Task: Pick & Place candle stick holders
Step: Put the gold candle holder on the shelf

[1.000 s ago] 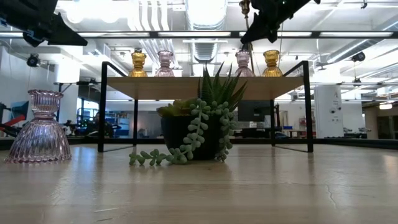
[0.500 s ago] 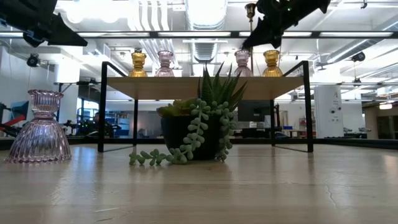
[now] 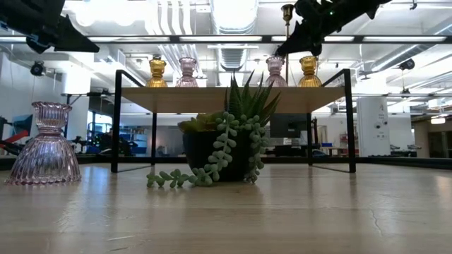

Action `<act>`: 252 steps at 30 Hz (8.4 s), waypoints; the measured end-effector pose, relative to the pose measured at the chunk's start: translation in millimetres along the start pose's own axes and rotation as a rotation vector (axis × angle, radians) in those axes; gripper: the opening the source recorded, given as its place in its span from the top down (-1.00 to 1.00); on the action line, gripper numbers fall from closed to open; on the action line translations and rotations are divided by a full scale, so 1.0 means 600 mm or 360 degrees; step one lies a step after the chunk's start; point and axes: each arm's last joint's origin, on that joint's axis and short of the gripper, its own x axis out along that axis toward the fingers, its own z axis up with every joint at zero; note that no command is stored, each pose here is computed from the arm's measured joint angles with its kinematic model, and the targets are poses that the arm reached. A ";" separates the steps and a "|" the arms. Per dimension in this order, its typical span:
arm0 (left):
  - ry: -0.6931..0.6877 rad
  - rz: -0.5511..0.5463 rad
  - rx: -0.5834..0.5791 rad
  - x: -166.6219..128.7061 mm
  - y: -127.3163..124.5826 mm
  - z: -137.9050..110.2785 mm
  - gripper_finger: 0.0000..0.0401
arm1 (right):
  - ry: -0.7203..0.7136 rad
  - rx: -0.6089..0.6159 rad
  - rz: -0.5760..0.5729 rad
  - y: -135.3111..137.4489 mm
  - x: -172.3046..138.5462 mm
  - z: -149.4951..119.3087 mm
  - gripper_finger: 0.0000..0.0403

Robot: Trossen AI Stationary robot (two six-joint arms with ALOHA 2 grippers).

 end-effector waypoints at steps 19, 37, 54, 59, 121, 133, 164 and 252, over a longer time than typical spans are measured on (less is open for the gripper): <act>0.0000 -0.0001 -0.0007 0.000 0.000 0.000 0.95 | 0.0002 -0.0005 0.0000 0.000 0.000 0.000 0.87; 0.0000 -0.0001 -0.0011 0.000 0.000 0.000 0.95 | -0.0028 -0.0047 -0.0007 0.000 -0.001 0.003 0.22; 0.0040 -0.0187 -0.0004 -0.008 0.005 0.025 0.95 | -0.0022 -0.0050 -0.0301 0.006 -0.140 -0.004 0.02; 0.0125 -0.0422 0.0005 -0.020 0.018 0.048 0.95 | 0.0012 0.0036 -0.0298 0.010 -0.177 -0.017 0.09; 0.0409 -0.3038 0.0012 -0.073 -0.098 -0.155 0.99 | -0.0102 0.0621 -0.0329 0.015 -0.229 -0.030 0.81; 0.0303 -0.2959 0.0001 -0.070 -0.109 -0.165 0.79 | -0.0112 0.0632 -0.0328 0.015 -0.230 -0.029 0.81; 0.0337 -0.3026 0.0027 -0.077 -0.137 -0.171 0.23 | -0.0125 0.0706 -0.0324 0.015 -0.230 -0.028 0.81; -0.0469 -0.0988 0.0142 -0.075 -0.033 0.221 0.90 | -0.0183 0.0654 -0.0308 0.015 -0.230 -0.022 0.81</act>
